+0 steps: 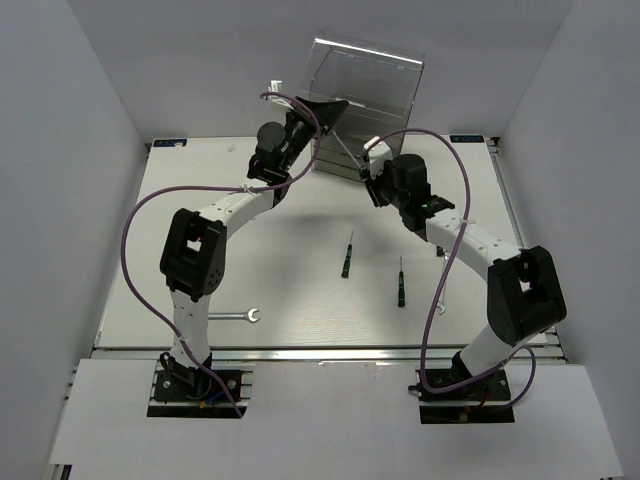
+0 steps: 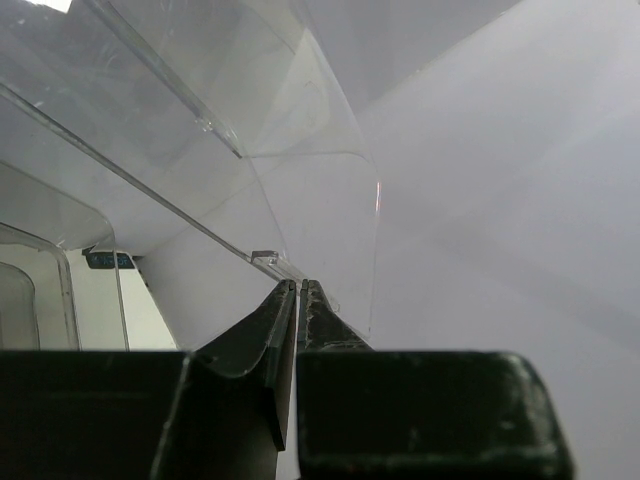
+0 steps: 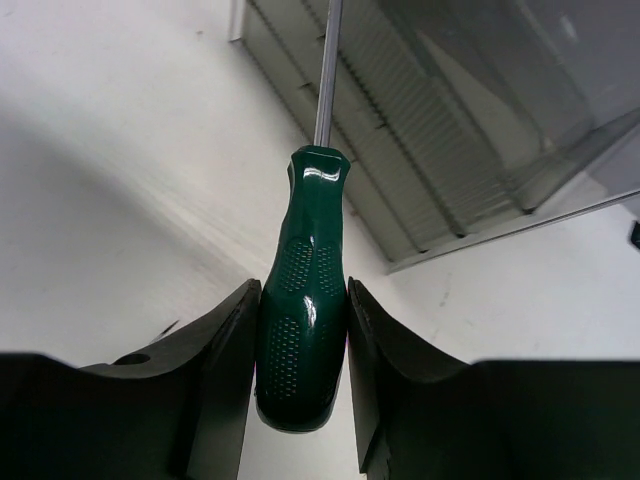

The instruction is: Sort the tools into containers

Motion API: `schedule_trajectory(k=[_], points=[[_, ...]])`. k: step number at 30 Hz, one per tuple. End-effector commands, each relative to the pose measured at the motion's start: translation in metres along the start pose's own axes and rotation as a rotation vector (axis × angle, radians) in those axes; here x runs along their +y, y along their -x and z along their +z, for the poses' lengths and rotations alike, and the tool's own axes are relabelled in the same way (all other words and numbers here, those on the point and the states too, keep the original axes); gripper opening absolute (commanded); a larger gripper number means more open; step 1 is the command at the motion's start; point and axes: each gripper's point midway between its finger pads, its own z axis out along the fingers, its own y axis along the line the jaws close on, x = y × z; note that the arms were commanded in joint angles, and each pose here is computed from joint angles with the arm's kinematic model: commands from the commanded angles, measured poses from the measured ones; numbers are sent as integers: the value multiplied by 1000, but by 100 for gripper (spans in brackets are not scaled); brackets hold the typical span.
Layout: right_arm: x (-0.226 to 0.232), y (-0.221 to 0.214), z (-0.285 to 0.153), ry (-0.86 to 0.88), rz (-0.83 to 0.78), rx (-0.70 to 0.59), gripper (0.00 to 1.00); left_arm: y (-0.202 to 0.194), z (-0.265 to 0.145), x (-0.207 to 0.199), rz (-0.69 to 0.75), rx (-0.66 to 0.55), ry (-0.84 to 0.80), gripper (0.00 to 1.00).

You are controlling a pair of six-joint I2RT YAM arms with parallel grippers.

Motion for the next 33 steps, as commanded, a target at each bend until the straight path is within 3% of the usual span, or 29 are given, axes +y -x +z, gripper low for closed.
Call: schedule_trajectory(k=[1,33], points=[[-39,58,-1,-139,-62,-158,0,20,4,-3,19,-56,-12,0],[-86,95,58,-352,-639,-267,0,23,7,-9,18,-63,-30,0]])
